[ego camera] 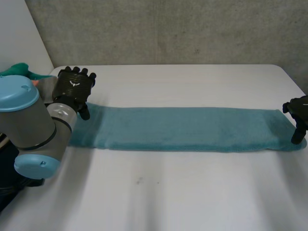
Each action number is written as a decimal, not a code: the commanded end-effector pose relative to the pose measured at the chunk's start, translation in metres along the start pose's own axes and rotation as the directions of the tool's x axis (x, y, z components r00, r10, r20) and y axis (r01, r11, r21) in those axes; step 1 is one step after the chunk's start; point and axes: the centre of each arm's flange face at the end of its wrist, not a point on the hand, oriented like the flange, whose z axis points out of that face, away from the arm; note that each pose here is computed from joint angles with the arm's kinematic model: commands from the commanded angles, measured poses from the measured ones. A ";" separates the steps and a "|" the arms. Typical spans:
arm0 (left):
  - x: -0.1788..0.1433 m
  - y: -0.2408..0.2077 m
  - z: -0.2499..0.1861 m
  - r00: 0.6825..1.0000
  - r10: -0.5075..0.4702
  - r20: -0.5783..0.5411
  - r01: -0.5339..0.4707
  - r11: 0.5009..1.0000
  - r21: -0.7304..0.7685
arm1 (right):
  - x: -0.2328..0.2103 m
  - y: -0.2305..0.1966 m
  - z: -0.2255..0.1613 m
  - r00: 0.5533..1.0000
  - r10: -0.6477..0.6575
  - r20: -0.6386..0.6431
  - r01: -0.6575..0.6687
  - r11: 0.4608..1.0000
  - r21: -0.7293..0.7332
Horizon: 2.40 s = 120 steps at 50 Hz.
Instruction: Fold the laundry.
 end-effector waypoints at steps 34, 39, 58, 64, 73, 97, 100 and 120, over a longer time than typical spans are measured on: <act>-0.002 -0.002 0.000 1.000 -0.001 0.007 0.001 1.000 0.004 | 0.003 -0.002 0.001 1.000 -0.004 -0.016 0.004 1.000 0.005; -0.002 -0.002 0.000 1.000 -0.001 0.007 0.001 1.000 0.004 | 0.001 -0.001 0.001 1.000 -0.004 -0.010 0.004 1.000 0.002; -0.002 -0.002 0.000 1.000 -0.001 0.007 0.001 1.000 0.004 | 0.003 -0.001 0.001 1.000 -0.002 -0.017 0.002 1.000 0.002; -0.002 -0.001 0.000 1.000 -0.001 0.007 0.000 1.000 0.001 | 0.003 -0.001 0.001 1.000 -0.002 -0.019 0.002 1.000 0.001; -0.003 -0.002 0.000 1.000 -0.001 0.009 0.001 1.000 0.004 | 0.003 -0.002 0.000 1.000 -0.002 -0.018 0.002 1.000 -0.001; -0.005 -0.001 0.001 1.000 -0.001 0.016 0.001 1.000 0.000 | 0.002 -0.002 -0.005 1.000 -0.001 -0.009 0.001 1.000 -0.016; -0.005 -0.001 0.001 1.000 -0.001 0.016 0.001 1.000 0.000 | 0.004 -0.005 -0.007 1.000 -0.003 -0.014 0.003 1.000 -0.010; -0.005 -0.001 0.001 1.000 -0.001 0.016 0.001 1.000 0.000 | 0.004 -0.004 -0.007 1.000 0.001 -0.012 -0.001 1.000 -0.012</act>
